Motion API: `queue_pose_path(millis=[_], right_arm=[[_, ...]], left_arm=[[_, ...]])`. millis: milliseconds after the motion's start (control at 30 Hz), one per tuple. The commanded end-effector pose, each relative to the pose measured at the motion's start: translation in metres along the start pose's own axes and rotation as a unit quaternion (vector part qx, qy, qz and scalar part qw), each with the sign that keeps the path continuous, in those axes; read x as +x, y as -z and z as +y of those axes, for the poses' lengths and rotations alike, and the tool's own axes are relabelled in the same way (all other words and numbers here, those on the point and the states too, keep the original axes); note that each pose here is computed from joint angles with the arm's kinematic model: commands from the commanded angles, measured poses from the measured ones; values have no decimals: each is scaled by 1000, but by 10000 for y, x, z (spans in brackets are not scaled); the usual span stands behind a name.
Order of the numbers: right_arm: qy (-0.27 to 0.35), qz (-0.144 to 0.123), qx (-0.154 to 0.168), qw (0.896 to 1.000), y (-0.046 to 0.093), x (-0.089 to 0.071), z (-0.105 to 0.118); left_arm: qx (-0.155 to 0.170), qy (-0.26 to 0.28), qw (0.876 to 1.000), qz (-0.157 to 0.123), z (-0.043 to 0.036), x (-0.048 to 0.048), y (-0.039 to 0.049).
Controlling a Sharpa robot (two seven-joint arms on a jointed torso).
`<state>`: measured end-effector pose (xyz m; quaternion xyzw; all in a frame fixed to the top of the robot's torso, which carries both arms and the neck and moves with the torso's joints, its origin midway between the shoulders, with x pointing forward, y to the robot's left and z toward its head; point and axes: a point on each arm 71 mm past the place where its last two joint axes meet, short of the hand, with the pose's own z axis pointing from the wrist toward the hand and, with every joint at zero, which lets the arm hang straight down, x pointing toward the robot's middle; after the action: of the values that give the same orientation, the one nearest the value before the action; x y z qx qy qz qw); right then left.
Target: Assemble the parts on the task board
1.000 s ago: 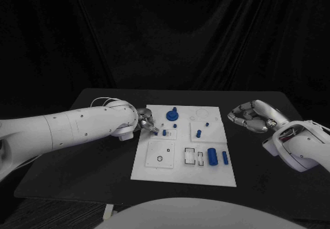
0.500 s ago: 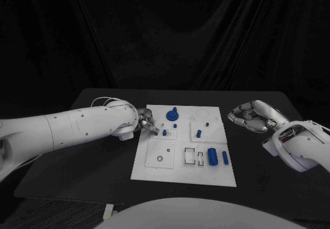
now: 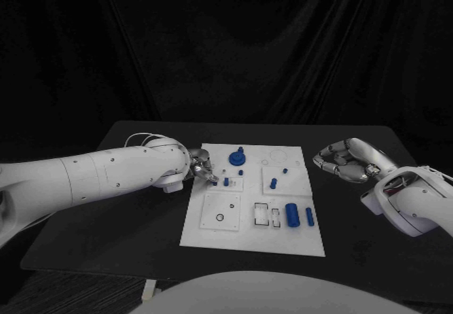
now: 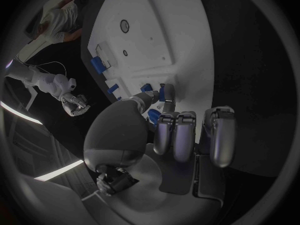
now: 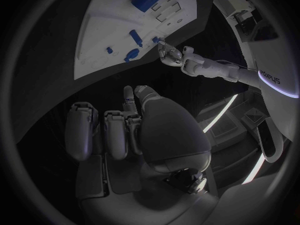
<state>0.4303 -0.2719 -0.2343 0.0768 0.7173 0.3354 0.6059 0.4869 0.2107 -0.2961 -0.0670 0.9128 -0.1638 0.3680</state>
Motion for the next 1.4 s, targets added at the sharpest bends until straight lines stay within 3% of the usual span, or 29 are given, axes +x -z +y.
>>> queue_pose_path(millis=[33, 1400], right_arm=[[0, 2, 9, 1000, 8, 5, -20], [0, 3, 12, 1000, 9, 10, -19]], left_arm=[[14, -13, 1000, -13, -13, -11, 4], [4, -24, 1000, 8, -15, 44, 24]])
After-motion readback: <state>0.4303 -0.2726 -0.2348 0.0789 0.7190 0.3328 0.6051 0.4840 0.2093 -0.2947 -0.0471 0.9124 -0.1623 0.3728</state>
